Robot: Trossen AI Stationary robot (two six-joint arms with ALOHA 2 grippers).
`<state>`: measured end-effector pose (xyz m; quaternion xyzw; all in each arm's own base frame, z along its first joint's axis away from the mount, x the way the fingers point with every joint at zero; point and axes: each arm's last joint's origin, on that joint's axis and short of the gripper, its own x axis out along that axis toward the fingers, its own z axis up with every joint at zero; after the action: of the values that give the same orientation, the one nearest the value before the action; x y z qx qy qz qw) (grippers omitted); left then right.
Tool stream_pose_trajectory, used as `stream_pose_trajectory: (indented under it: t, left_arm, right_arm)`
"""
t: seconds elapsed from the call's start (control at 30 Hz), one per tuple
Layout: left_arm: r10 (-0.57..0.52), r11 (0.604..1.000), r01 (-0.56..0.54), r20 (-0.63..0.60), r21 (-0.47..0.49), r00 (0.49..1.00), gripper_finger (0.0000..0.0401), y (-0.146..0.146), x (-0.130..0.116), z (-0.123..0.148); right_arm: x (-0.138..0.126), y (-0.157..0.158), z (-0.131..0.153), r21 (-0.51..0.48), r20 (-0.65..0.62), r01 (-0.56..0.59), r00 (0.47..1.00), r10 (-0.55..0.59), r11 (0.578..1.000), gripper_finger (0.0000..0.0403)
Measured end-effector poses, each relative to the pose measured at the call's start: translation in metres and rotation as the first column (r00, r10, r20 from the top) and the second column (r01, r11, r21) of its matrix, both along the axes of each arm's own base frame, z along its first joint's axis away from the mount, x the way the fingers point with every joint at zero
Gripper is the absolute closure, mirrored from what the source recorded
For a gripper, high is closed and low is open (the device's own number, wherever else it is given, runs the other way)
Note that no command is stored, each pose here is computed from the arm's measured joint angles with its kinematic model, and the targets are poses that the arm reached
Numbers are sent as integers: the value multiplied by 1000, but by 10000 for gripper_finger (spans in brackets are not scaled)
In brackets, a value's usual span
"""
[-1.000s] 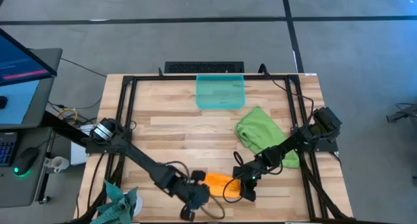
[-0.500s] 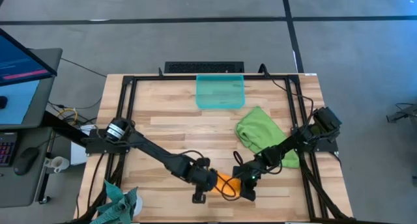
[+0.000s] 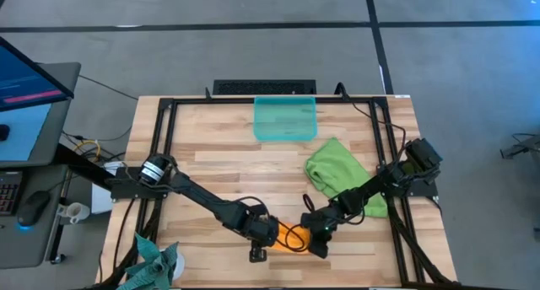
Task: Roll microfiber towels into tight, uniform cylinder then place into a basket
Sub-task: Roll the orange microfiber towel
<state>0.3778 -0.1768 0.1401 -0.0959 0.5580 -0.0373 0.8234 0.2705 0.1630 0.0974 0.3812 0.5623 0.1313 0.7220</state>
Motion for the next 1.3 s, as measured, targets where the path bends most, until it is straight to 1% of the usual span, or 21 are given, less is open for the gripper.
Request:
stream_pose_trajectory:
  t: [0.2, 0.27, 0.33, 0.4, 0.5, 0.6, 0.7, 0.87, 0.97, 1.03, 1.17, 1.3]
  left_arm:
    - [25, 1000, -25, -9, -8, 1000, 325, 0, 0, 0]
    - [44, 999, -44, -14, -15, 999, 325, 0, 0, 0]
    - [66, 998, -66, -18, -23, 998, 325, 0, 0, 0]
    - [86, 996, -87, -20, -31, 996, 325, 0, 0, 0]
    - [120, 992, -121, -25, -42, 992, 325, 0, 0, 0]
    - [130, 990, -131, -22, -43, 991, 325, 0, 0, 0]
    - [134, 990, -134, -14, -34, 991, 325, 0, 0, -1]
    - [133, 990, -134, -17, -36, 991, 325, 1, 0, -1]
    - [133, 990, -133, -14, -38, 991, 325, 0, 1, -1]
    - [134, 990, -135, -14, -39, 991, 325, 0, 1, -1]
    - [144, 989, -144, -11, -41, 990, 325, 0, 1, -1]
    - [147, 988, -147, -6, -37, 989, 325, 0, 1, -1]
  right_arm:
    - [0, 1, 1, 9, 1, 2, 1000, -2, 1000, 294]
    - [1, -1, 1, 29, -13, 2, 1000, -2, 1000, 280]
    - [1, -2, 1, 50, -21, -25, 999, 26, 998, 270]
    - [0, -1, 3, 36, 3, -59, 998, 59, 998, 264]
    - [0, -3, 3, 30, -3, -62, 998, 62, 998, 263]
    - [-3, -5, 9, 12, 6, -76, 997, 76, 997, 266]
    - [-9, -8, 18, -43, -3, -69, 998, 68, 997, 270]
    - [-29, -14, 42, -214, 5, -39, 999, 41, 976, 274]
    - [-39, -12, 60, -294, 90, 10, 996, 18, 956, 273]
    - [-43, -5, 73, -329, 208, 55, 978, 15, 943, 273]
    - [-48, 13, 86, -381, 425, 170, 905, 9, 909, 274]
    - [-45, 34, 79, -412, 569, 264, 822, 20, 872, 275]
